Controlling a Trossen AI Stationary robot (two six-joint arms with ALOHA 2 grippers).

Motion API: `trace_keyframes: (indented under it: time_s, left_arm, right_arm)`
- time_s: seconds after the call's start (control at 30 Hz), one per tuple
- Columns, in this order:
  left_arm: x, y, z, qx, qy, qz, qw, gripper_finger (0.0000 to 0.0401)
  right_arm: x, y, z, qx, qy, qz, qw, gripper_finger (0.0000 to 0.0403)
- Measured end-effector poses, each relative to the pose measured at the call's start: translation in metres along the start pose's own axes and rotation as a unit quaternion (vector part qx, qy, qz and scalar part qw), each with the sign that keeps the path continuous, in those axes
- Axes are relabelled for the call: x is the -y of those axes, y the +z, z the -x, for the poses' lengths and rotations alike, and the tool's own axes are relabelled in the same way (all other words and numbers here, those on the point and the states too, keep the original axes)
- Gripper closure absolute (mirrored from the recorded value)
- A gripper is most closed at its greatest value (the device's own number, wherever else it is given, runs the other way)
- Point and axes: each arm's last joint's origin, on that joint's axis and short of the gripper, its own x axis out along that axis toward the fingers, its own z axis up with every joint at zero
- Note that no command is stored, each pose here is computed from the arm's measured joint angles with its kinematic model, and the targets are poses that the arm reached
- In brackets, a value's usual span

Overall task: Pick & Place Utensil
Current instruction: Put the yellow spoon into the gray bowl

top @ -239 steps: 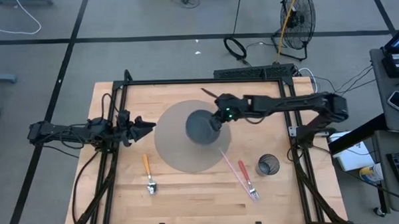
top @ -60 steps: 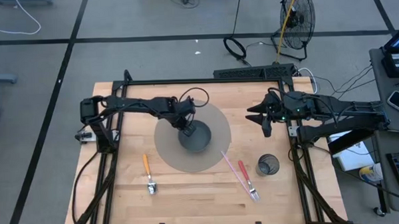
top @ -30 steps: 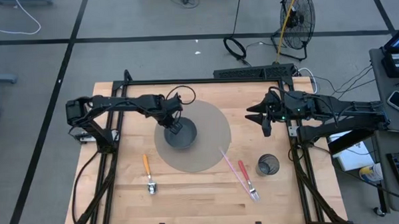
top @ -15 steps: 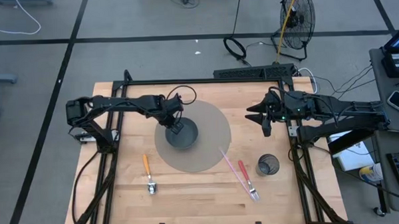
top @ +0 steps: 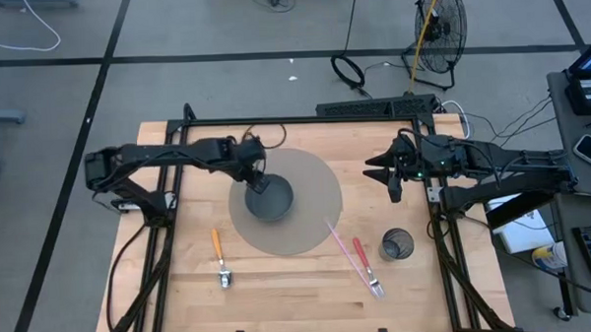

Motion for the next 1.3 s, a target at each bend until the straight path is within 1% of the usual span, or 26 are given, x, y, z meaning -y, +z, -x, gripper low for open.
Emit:
trace_keyframes:
  time_s: [0.07, 0.17, 0.27, 0.37, 0.57, 0.67, 0.77, 0.87, 0.93, 1.03, 1.17, 1.3]
  left_arm:
    - [-0.002, -0.001, 0.016, 0.02, -0.013, 0.01, 1.0, 0.0209]
    - [-0.006, -0.012, 0.041, 0.019, -0.019, 0.039, 0.999, 0.0202]
    - [-0.007, -0.033, 0.064, -0.002, -0.015, 0.067, 0.998, 0.0204]
    - [-0.003, -0.055, 0.083, -0.004, -0.004, 0.093, 0.996, 0.0212]
    - [0.011, -0.092, 0.104, -0.008, 0.001, 0.146, 0.989, 0.0231]
    - [0.02, -0.108, 0.107, -0.021, 0.002, 0.169, 0.985, 0.0239]
    - [0.03, -0.123, 0.107, -0.025, 0.014, 0.193, 0.981, 0.0246]
    - [0.04, -0.138, 0.102, -0.035, 0.042, 0.232, 0.971, 0.0248]
    - [0.046, -0.148, 0.098, -0.047, 0.064, 0.248, 0.965, 0.0245]
    - [0.056, -0.161, 0.092, -0.055, 0.082, 0.279, 0.955, 0.0226]
    - [0.069, -0.173, 0.079, -0.06, 0.11, 0.32, 0.939, 0.0183]
    - [0.079, -0.182, 0.059, -0.1, 0.169, 0.356, 0.913, 0.0143]
  right_arm:
    - [0.0, 0.0, 0.0, 0.0, 0.0, 0.0, 1.0, 0.025]
    - [0.0, 0.0, 0.0, 0.0, 0.001, -0.005, 1.0, 0.025]
    - [0.0, 0.0, 0.0, -0.001, 0.001, -0.006, 1.0, 0.025]
    - [0.0, 0.0, 0.0, -0.001, 0.001, -0.003, 1.0, 0.025]
    - [-0.001, 0.001, 0.0, 0.007, 0.005, 0.009, 1.0, 0.025]
    - [-0.001, 0.003, 0.0, 0.015, 0.009, 0.016, 1.0, 0.025]
    - [-0.002, 0.003, 0.0, 0.014, 0.01, 0.023, 1.0, 0.025]
    - [-0.002, 0.003, 0.0, 0.008, 0.026, 0.033, 0.999, 0.025]
    - [-0.003, 0.002, 0.0, 0.004, 0.036, 0.044, 0.998, 0.025]
    - [-0.004, 0.002, 0.0, -0.001, 0.052, 0.061, 0.997, 0.025]
    - [-0.004, 0.001, 0.0, -0.002, 0.058, 0.084, 0.995, 0.025]
    - [-0.004, 0.001, 0.0, -0.001, 0.058, 0.098, 0.993, 0.025]
